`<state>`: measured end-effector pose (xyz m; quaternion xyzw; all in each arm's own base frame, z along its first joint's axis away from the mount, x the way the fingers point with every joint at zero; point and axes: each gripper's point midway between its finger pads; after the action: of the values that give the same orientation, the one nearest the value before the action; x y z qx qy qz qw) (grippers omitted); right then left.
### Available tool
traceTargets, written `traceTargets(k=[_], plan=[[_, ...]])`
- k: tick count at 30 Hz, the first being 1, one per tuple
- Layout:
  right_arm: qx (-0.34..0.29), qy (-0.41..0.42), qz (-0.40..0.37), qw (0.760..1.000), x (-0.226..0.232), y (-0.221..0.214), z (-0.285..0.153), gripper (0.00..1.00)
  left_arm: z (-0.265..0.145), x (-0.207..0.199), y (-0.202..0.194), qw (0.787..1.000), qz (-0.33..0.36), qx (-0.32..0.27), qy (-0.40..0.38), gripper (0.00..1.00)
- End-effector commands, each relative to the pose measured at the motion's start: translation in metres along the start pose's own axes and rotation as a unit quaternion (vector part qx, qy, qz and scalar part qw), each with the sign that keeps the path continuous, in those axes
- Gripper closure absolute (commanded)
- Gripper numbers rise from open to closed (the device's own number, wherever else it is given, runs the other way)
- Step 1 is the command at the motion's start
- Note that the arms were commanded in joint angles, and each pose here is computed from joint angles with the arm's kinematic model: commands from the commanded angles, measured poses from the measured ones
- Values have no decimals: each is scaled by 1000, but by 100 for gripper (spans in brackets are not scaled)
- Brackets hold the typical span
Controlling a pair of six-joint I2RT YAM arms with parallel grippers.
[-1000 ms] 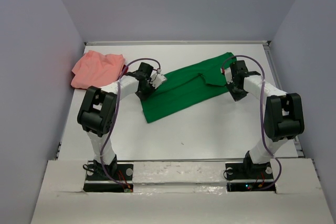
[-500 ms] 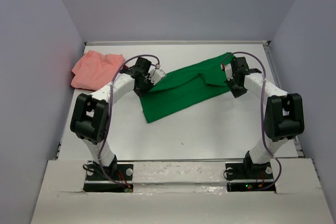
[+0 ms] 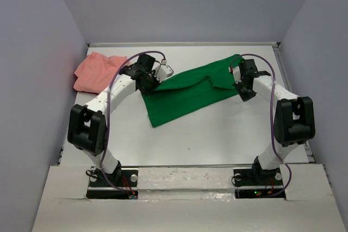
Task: Fold and stack the t-shirts
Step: Fold the tshirt
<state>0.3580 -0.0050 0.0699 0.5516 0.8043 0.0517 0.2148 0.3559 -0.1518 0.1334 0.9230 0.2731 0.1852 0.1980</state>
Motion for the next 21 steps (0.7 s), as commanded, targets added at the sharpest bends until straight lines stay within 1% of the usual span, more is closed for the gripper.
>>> traceTargets(k=[1,8,12,14,21], plan=[[-24,-14,6,1000,-12,11,-14,100,10,-12,-18,999,6,30,-15,100],[-17,-14,4,1000,-11,10,-10,100,20,-11,-27,999,11,41,2,100],[-10,-13,3,1000,-11,10,-7,100,35,-9,-36,998,10,59,9,100],[-8,-13,3,1000,-10,9,-5,100,41,-7,-44,997,11,77,17,100],[-2,-14,1,1000,-10,5,-4,100,50,-13,-45,997,13,80,8,100]])
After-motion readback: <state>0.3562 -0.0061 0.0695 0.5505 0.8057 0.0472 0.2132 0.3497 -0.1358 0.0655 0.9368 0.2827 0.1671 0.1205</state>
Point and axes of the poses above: each gripper's point midway between its finger pads, its own z axis out along the fingers, its own x axis along the line the jaws close on, y = z × x, and after that the axes turned 3 degrees about z, right-handed
